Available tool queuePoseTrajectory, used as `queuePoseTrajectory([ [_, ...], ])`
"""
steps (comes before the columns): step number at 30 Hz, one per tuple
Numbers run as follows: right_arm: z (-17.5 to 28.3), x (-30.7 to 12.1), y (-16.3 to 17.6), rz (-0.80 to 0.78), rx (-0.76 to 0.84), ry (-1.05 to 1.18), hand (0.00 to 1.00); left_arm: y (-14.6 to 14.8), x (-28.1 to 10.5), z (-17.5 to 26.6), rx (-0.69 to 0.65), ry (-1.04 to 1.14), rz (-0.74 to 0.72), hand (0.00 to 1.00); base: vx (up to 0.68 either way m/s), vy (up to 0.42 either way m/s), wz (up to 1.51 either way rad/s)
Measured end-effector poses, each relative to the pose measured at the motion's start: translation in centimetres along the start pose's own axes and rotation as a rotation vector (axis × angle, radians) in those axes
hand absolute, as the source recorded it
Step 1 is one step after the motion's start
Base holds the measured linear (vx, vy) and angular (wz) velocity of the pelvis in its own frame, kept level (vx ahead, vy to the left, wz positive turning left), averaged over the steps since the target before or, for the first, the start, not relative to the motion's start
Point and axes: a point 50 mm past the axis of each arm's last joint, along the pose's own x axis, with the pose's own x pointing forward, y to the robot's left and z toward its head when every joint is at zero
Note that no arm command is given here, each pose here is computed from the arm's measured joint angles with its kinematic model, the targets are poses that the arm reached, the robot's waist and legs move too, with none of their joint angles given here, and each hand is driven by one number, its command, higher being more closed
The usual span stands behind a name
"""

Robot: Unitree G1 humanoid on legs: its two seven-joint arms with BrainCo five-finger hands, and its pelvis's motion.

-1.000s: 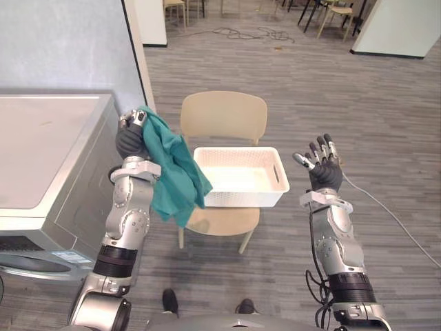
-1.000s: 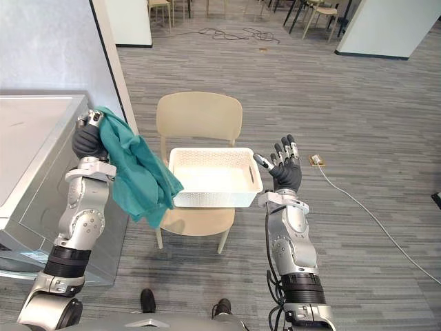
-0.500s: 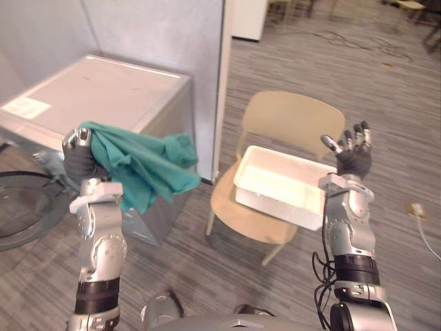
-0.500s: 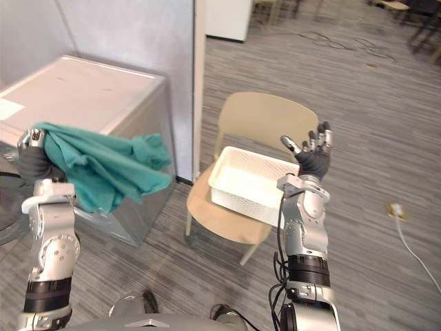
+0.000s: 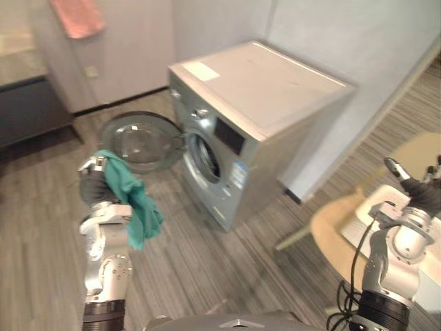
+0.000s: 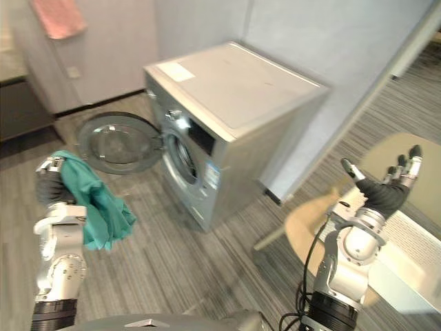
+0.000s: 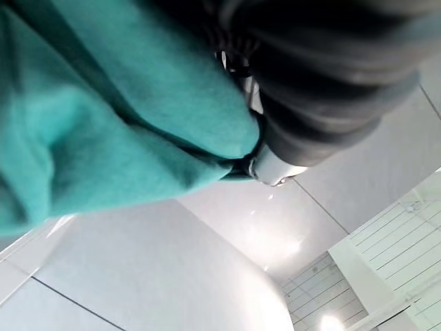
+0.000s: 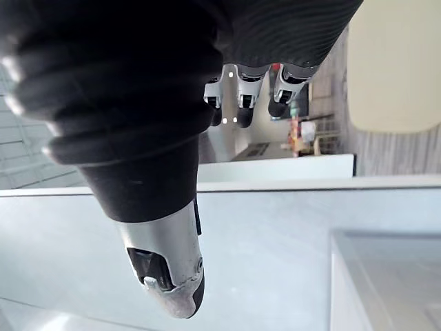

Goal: Pick up the laundry basket with both hands and put the clothes into the washing machine.

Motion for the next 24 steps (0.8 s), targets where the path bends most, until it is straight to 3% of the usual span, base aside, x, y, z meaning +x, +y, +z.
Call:
queuePoseTrajectory([
  [5, 1.0, -1.6, 0.1, -0.009, 0.046, -0.049, 0.0, -1.5, -0.7, -2.5, -0.028, 0.104, -0.061, 1.0, 0.08, -0.07, 1.34],
  [10, 1.0, -3.1, 2.5, 0.112, 0.089, -0.023, 0.0, -4.1, -2.0, -5.6, -0.106, 0.233, -0.12, 1.0, 0.17, -0.082, 0.49],
  [15, 4.4, -4.8, 2.9, 0.17, 0.148, -0.139, 0.0, -6.8, -3.3, -7.5, -0.153, 0.328, -0.224, 1.0, 0.23, -0.111, 0.36],
  [18, 4.9, -5.8, 3.3, 0.215, 0.166, -0.134, 0.0, -6.4, -3.6, -7.8, -0.149, 0.354, -0.211, 1.0, 0.25, -0.091, -0.11],
  [24, 4.4, -6.3, 3.4, 0.213, 0.18, -0.104, 0.0, -2.8, -4.3, -8.4, -0.113, 0.39, -0.062, 1.0, 0.26, 0.093, -0.99],
])
